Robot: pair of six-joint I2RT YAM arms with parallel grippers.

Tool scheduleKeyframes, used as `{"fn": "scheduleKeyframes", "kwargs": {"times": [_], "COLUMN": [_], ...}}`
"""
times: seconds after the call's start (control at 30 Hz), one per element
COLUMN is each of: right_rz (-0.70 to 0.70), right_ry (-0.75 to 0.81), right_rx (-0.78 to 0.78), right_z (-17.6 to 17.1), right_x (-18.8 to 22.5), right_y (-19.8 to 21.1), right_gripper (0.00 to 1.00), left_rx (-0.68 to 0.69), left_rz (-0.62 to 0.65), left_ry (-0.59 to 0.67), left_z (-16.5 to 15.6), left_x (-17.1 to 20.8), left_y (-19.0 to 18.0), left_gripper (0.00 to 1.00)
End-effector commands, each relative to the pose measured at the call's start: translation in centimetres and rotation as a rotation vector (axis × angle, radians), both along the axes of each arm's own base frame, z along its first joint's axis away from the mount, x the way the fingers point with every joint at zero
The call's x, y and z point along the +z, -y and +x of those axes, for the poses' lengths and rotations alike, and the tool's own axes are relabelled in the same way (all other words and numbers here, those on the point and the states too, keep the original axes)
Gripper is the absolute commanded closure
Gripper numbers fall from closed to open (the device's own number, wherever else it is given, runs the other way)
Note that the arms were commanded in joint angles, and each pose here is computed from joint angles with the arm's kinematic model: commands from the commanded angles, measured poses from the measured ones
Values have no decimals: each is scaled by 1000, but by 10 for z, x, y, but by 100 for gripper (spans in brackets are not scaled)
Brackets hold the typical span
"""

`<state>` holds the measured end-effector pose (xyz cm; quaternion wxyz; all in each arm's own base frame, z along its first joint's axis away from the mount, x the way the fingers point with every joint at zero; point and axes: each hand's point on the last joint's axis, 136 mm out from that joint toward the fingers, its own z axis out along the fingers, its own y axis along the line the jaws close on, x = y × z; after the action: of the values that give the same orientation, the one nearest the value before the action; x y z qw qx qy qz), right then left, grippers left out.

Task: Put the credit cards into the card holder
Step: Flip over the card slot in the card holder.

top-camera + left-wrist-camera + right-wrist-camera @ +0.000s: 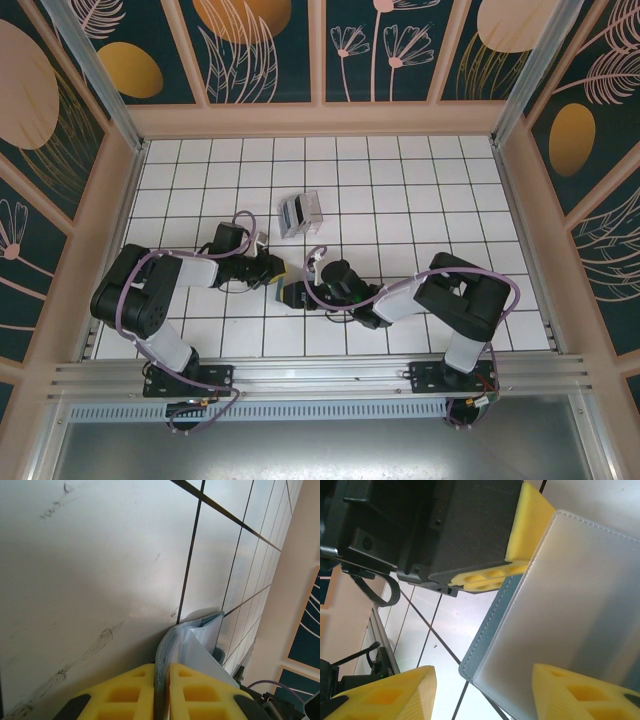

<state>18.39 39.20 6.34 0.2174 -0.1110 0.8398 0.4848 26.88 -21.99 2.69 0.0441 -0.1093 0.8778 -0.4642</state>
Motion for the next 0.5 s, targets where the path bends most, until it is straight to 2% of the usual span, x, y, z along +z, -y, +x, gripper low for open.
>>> {"fn": "scheduleKeyframes", "kwargs": {"times": [0.0, 0.1, 0.17, 0.3, 0.47], "right_rz": [77, 43, 29, -22, 34], "right_ry": [61, 75, 72, 74, 45], "right_rx": [-49, -63, -58, -21, 46], "right_z": [13, 24, 26, 23, 9], "right_x": [35, 39, 35, 13, 7], "right_y": [3, 11, 17, 18, 0], "right_gripper": [45, 44, 44, 44, 45], "left_rx": [-3, 4, 10, 9, -10], "left_rz": [15, 19, 12, 5, -45], "left_ry": [-8, -2, 7, 26, 39], "left_z": [-11, -12, -11, -4, 1], "left_x": [-7, -7, -3, 4, 16], "left_y": [-5, -7, -6, -4, 4], "left_gripper": [85, 72, 67, 47, 42]}}
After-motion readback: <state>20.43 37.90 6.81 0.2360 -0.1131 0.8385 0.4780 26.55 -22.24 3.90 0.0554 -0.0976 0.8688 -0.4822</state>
